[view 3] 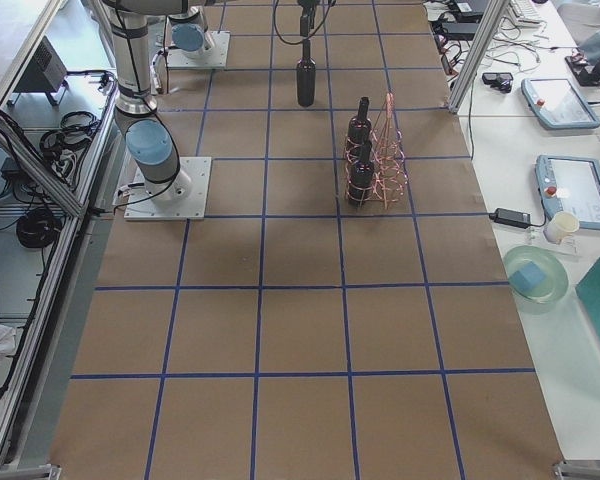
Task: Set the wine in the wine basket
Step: 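Reach the right gripper over the standing bottle and grasp its neck, then lift the bottle with the right gripper and carry it to the rack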
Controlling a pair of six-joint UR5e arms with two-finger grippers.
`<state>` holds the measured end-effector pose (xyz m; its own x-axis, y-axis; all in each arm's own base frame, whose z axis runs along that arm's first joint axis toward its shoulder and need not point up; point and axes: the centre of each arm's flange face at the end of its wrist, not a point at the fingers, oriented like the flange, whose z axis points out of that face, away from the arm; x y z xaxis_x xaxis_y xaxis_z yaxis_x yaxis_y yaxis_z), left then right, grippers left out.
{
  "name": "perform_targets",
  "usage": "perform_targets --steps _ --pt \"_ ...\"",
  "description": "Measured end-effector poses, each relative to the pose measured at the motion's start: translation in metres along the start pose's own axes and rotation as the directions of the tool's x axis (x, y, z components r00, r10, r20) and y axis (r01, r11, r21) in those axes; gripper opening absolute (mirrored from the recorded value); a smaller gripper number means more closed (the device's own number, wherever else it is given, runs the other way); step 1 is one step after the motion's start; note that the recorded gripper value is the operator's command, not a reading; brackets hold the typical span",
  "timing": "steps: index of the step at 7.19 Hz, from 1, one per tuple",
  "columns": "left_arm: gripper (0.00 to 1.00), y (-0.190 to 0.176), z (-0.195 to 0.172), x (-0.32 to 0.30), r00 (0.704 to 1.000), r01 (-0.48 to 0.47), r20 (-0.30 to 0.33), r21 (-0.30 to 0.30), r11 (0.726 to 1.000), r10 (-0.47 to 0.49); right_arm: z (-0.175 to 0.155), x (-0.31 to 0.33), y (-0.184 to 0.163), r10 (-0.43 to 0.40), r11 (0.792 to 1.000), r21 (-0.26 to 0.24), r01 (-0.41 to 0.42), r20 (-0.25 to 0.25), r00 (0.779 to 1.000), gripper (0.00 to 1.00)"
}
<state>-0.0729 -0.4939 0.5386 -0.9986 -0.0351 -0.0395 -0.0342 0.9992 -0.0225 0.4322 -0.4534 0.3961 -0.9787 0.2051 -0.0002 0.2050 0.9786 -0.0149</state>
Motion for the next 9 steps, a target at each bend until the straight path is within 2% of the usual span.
perform_targets --steps 2,3,7,8,9 --pt "1.0 0.0 0.0 -0.01 1.0 0.023 0.0 -0.005 1.0 -0.023 0.008 0.001 0.002 -0.006 1.0 -0.004 0.006 -0.007 1.0 0.81" --pt "1.0 -0.001 0.0 -0.015 0.999 0.035 -0.004 -0.006 0.999 -0.035 0.009 0.001 0.002 -0.006 1.0 -0.005 0.006 -0.008 1.0 0.7" --pt "1.0 -0.002 0.002 -0.02 0.999 0.039 0.003 -0.013 0.999 -0.039 0.009 0.007 -0.005 0.005 1.0 -0.01 -0.005 -0.006 1.0 0.14" --pt "1.0 -0.002 0.003 -0.02 0.999 0.04 0.005 -0.017 0.999 -0.04 0.008 0.008 -0.006 0.002 1.0 -0.011 -0.002 -0.004 1.0 0.07" --pt "1.0 -0.001 0.003 -0.021 0.999 0.041 0.006 -0.019 0.999 -0.041 0.008 0.008 -0.006 -0.001 1.0 -0.013 0.001 -0.002 1.0 0.05"
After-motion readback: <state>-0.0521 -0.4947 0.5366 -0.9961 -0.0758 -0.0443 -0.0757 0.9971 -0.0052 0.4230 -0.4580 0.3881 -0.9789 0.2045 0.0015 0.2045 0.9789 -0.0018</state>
